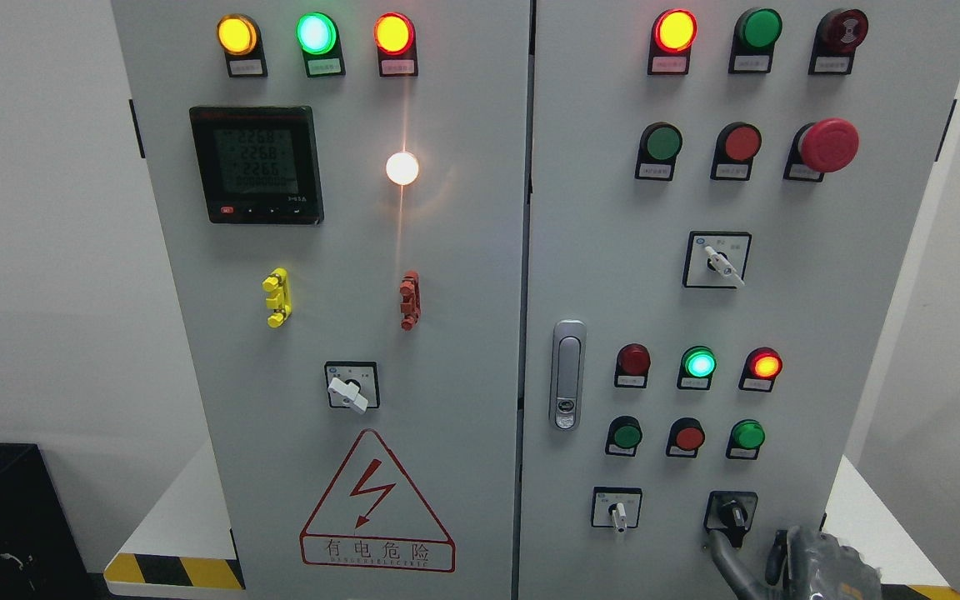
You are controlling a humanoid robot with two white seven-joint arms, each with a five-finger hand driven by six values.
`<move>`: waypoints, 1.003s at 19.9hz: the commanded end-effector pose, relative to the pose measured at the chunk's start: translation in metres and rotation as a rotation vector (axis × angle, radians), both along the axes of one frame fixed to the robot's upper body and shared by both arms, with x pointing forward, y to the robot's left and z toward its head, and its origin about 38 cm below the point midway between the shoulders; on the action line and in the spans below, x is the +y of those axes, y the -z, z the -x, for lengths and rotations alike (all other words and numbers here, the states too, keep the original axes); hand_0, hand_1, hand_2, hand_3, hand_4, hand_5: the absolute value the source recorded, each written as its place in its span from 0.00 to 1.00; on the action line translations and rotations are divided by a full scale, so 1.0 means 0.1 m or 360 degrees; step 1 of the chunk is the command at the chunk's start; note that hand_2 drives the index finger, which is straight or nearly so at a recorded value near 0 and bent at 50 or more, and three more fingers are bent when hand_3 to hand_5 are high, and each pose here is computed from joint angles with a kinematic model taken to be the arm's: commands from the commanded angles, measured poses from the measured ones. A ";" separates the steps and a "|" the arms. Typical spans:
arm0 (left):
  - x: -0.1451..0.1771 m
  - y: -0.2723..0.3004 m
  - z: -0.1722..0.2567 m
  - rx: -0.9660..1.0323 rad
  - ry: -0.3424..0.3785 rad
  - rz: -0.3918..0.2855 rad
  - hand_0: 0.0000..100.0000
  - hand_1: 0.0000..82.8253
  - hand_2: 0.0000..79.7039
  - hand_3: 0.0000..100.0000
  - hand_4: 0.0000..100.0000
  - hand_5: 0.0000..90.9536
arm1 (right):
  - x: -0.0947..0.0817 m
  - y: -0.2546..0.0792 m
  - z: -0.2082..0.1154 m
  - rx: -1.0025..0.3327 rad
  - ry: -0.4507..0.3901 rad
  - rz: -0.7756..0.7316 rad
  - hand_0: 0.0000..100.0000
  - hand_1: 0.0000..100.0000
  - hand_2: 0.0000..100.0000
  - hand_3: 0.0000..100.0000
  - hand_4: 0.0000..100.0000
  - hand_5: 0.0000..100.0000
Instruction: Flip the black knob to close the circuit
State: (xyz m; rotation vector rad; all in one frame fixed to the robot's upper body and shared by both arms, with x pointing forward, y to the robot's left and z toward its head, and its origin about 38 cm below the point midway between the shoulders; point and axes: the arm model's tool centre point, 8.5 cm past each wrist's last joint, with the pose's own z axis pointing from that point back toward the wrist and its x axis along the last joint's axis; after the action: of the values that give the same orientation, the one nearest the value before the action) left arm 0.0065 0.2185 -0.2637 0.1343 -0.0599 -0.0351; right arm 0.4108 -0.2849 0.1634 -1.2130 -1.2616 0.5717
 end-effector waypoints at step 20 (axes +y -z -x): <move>-0.01 0.00 0.05 -0.0009 -0.0004 0.0005 0.12 0.67 0.00 0.00 0.00 0.00 | 0.52 -0.19 0.51 -0.0295 -0.0285 -0.0316 0.00 0.05 0.59 0.90 0.86 0.86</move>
State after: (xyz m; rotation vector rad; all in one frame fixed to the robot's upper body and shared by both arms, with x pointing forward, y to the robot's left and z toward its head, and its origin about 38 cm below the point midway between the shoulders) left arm 0.0065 0.2185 -0.2637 0.1343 -0.0599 -0.0351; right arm 0.3750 -0.2471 0.1668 -1.0904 -1.4418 0.5208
